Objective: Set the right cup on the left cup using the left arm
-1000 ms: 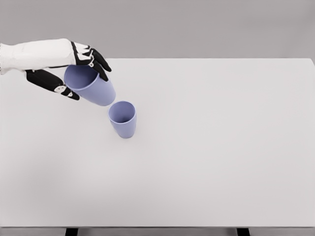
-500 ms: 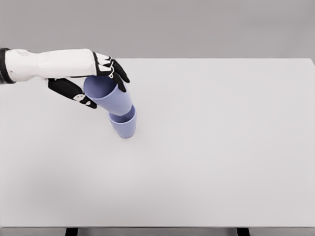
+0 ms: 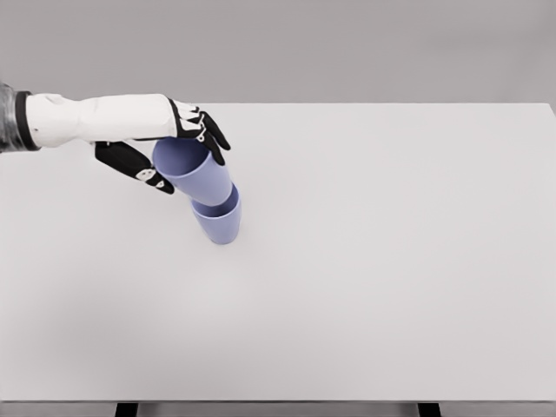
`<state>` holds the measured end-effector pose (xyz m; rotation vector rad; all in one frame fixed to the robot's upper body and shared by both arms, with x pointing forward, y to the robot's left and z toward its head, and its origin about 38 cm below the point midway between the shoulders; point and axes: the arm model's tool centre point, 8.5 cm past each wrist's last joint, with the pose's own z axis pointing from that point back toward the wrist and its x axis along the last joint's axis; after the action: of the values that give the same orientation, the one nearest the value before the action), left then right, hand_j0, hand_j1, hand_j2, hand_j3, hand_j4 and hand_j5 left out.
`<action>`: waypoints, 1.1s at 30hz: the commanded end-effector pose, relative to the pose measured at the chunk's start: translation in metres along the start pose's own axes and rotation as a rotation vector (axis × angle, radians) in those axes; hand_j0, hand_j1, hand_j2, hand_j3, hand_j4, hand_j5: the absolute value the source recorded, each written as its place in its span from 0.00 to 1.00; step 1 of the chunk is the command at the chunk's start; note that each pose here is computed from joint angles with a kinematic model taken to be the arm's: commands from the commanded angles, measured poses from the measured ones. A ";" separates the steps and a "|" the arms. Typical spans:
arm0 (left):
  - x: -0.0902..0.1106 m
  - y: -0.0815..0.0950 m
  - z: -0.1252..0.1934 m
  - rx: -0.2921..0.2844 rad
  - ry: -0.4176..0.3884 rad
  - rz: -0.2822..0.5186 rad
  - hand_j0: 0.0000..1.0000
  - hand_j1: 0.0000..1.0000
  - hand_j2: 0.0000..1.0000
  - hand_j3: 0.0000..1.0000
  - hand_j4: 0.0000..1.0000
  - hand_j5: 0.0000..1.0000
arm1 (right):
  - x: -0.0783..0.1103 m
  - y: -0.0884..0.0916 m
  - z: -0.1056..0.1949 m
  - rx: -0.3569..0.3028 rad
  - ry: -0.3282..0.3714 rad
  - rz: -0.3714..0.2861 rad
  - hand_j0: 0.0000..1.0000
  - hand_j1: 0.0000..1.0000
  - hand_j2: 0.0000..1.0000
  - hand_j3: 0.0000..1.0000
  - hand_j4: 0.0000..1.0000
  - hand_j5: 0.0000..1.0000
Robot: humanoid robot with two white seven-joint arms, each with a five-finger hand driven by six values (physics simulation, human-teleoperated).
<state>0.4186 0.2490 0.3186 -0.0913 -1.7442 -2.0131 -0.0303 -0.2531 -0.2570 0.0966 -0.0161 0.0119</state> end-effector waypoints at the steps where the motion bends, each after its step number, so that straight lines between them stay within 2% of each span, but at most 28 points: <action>1: -0.004 -0.001 -0.003 0.002 0.006 0.005 0.63 0.63 0.63 0.63 0.63 0.63 | 0.000 0.000 0.000 0.000 0.000 0.000 1.00 1.00 1.00 1.00 1.00 1.00; 16: -0.003 0.000 -0.002 0.003 0.005 0.004 0.64 0.64 0.64 0.64 0.64 0.64 | 0.000 0.000 0.000 0.000 0.000 0.000 1.00 1.00 1.00 1.00 1.00 1.00; 25: -0.017 0.000 0.003 0.013 0.047 0.019 0.64 0.64 0.64 0.64 0.64 0.64 | 0.000 0.000 0.000 0.000 0.000 0.000 1.00 1.00 1.00 1.00 1.00 1.00; 27: -0.021 -0.005 0.000 0.001 0.054 0.026 0.64 0.64 0.64 0.64 0.64 0.64 | 0.000 0.000 0.000 0.000 0.000 0.000 1.00 1.00 1.00 1.00 1.00 1.00; 33: -0.019 -0.007 -0.005 -0.003 0.038 0.029 0.64 0.64 0.64 0.64 0.64 0.64 | 0.000 0.000 0.000 0.000 0.000 0.000 1.00 1.00 1.00 1.00 1.00 1.00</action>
<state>0.4333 0.2523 0.3037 -0.0708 -1.7006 -1.9909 -0.0304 -0.2531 -0.2570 0.0966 -0.0159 0.0118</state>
